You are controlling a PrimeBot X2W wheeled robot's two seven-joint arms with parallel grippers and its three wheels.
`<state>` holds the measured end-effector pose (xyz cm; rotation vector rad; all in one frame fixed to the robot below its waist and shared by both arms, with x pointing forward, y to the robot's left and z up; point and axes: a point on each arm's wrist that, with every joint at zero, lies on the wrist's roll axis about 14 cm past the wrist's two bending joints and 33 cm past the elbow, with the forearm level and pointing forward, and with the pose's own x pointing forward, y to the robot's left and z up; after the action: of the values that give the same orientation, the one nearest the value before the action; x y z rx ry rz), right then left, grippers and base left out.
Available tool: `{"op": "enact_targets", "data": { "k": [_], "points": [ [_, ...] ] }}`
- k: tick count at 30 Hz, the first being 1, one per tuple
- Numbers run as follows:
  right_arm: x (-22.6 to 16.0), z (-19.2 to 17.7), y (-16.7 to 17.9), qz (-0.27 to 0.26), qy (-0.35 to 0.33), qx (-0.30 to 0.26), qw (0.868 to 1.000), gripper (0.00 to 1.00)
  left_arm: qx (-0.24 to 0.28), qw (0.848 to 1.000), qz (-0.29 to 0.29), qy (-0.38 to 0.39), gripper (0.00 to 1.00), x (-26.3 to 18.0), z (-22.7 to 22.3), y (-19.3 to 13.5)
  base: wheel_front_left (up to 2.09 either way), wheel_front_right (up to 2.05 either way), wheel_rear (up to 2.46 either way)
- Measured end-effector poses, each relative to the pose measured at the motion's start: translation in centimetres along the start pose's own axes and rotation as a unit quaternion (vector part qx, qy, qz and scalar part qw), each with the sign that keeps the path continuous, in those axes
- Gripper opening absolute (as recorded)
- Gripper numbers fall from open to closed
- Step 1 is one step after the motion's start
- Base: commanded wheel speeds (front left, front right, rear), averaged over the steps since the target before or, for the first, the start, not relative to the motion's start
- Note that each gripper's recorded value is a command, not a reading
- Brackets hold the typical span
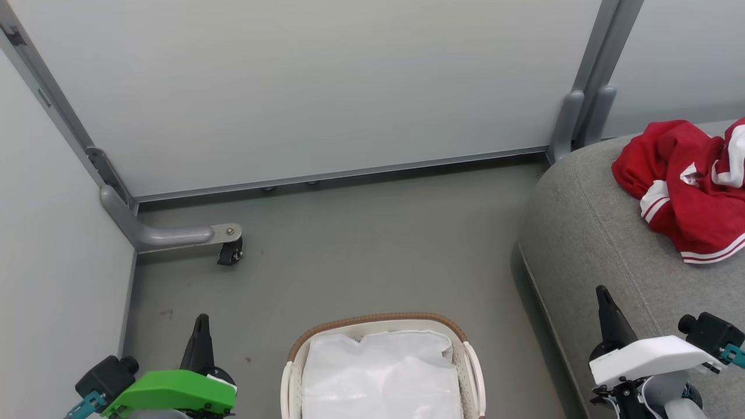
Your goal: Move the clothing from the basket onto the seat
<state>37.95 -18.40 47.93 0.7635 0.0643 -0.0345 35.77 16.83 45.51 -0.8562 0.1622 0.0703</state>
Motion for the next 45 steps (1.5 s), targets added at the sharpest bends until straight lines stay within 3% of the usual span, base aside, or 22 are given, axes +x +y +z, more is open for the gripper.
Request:
{"op": "enact_targets", "data": {
  "k": [21,45],
  "points": [
    [0.2,0.7,-0.1,-0.004,-0.002,0.127,0.992,0.00,-0.113,0.994,-0.008,-0.006,0.00,0.7,1.5,-0.3,0.00,0.00,0.00],
    [0.5,1.5,0.2,0.005,-0.003,0.244,0.970,0.00,-0.217,0.976,-0.028,-0.015,0.00,1.3,3.2,-0.8,0.00,0.00,0.00]
  ]
}}
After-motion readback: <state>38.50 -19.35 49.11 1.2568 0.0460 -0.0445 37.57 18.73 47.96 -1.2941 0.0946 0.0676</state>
